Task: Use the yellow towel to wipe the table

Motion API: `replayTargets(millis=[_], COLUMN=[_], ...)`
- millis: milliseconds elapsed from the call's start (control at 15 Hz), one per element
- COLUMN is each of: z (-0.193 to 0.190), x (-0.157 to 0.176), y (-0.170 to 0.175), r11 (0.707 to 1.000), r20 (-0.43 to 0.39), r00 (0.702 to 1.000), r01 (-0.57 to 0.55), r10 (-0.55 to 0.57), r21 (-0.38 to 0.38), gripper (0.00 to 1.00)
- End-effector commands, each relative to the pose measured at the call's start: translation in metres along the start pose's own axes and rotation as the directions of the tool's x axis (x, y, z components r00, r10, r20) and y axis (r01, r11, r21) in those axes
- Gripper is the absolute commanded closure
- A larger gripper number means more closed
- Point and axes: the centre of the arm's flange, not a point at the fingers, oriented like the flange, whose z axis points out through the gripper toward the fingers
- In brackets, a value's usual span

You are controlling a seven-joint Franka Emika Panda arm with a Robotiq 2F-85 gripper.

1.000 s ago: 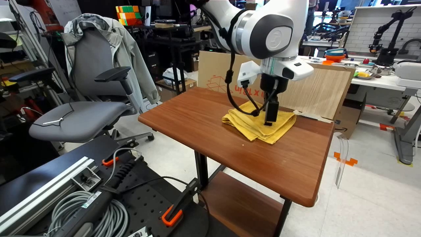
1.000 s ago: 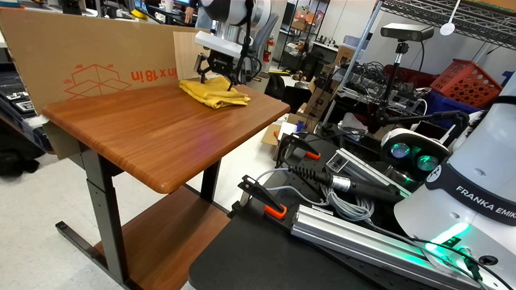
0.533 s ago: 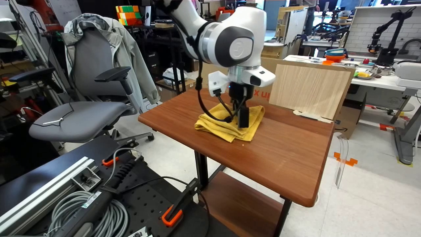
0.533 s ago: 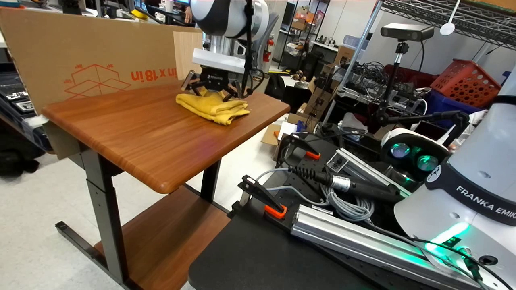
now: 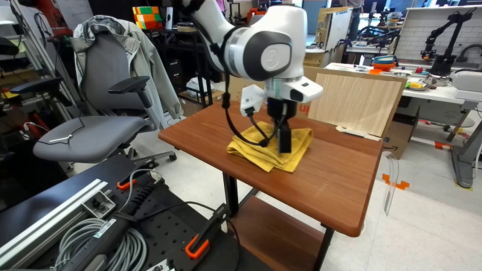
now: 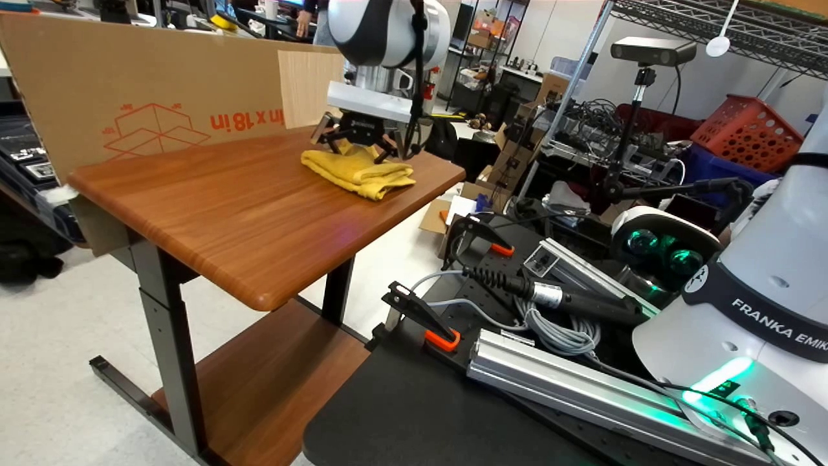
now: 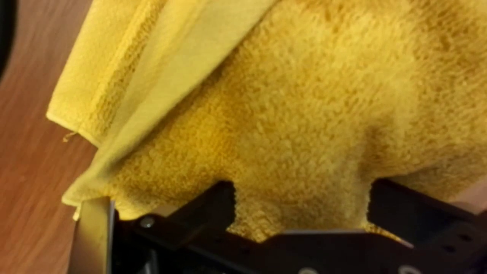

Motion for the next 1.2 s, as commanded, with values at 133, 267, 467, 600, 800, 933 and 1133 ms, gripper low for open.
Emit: replayTargets(millis=[133,267,467,600,800,933,1133], z=[0.024,0.029,0.039,0.038,0.032,0.029,0.033], x=[0.089,0.087,0.098,0.114,0.14,0.154,0.138], y=[0.084,0.099,0.086,0.058,0.013,-0.008,-0.025], r11=[0.958,0.95,0.932,0.904,0.842,0.797,0.796], r20=[-0.029,-0.015,-0.045,-0.043,-0.043,-0.037,-0.049], r00=[0.96,0.954,0.934,0.904,0.841,0.797,0.794], r01=[-0.28,-0.298,-0.356,-0.427,-0.537,-0.601,-0.603], r10=[0.279,0.298,0.354,0.426,0.539,0.603,0.606], r21=[-0.064,-0.094,-0.067,-0.011,0.042,0.058,0.053], gripper=[0.0,0.0,0.0,0.0,0.0,0.0,0.0])
